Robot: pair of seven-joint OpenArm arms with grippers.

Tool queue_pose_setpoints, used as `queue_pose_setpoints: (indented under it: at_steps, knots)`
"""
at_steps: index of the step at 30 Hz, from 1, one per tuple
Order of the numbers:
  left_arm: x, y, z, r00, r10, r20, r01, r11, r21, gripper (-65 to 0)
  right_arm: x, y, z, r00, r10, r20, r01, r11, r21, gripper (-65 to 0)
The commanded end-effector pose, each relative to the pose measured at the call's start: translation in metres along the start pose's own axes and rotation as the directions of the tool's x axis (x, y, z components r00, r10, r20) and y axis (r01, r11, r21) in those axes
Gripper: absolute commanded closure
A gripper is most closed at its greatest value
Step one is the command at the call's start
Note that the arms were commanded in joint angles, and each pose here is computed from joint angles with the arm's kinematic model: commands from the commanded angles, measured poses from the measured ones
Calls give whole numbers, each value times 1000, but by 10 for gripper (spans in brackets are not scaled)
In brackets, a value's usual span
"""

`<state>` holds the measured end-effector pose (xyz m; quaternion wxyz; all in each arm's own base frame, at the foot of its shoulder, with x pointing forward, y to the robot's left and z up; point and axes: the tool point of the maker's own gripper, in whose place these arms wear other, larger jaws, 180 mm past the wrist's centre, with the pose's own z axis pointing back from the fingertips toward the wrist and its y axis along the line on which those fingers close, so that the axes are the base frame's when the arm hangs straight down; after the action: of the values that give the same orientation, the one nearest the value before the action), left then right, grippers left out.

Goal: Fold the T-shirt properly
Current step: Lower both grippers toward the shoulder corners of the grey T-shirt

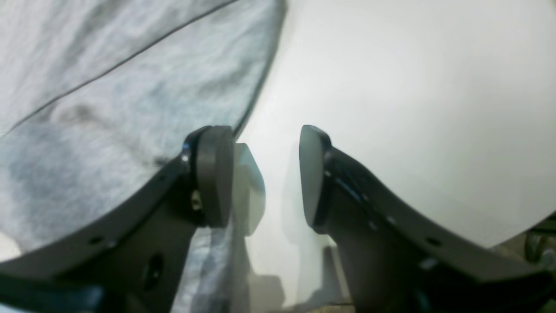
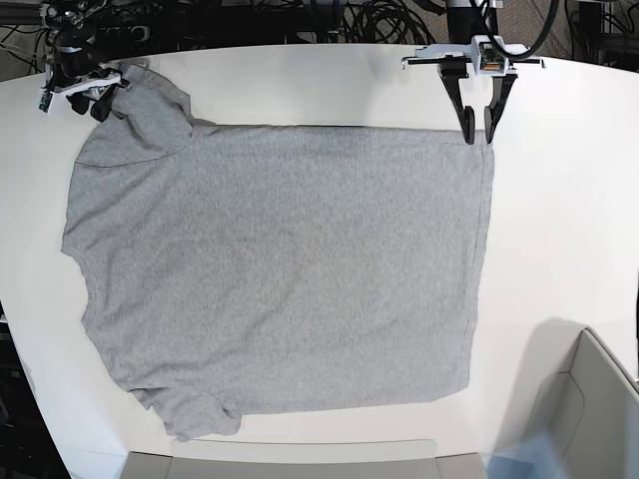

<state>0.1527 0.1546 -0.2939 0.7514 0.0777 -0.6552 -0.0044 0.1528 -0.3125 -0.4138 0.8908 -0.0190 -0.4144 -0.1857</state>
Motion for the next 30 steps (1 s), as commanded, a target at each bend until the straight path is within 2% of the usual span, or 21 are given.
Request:
queue_pose_setpoints:
  at_steps: [1, 14, 25, 30]
  knots:
    - [10, -2, 1, 999, 6, 34, -6, 1000, -2, -156, -19, -4, 2, 995, 37, -97, -38, 999, -10, -254]
    - [10, -23, 3, 998, 51, 29, -50, 998, -50, -156, -50, -13, 1, 973, 73, -219, -83, 996, -36, -254]
    - [9, -23, 4, 998, 50, 24, -48, 998, -49, -156, -34, -8, -15, 968, 118, -222, -132, 990, -51, -254]
    - [9, -23, 4, 999, 50, 23, -48, 998, -49, -156, -43, -3, -27, 958, 117, -263, -131, 991, -38, -254]
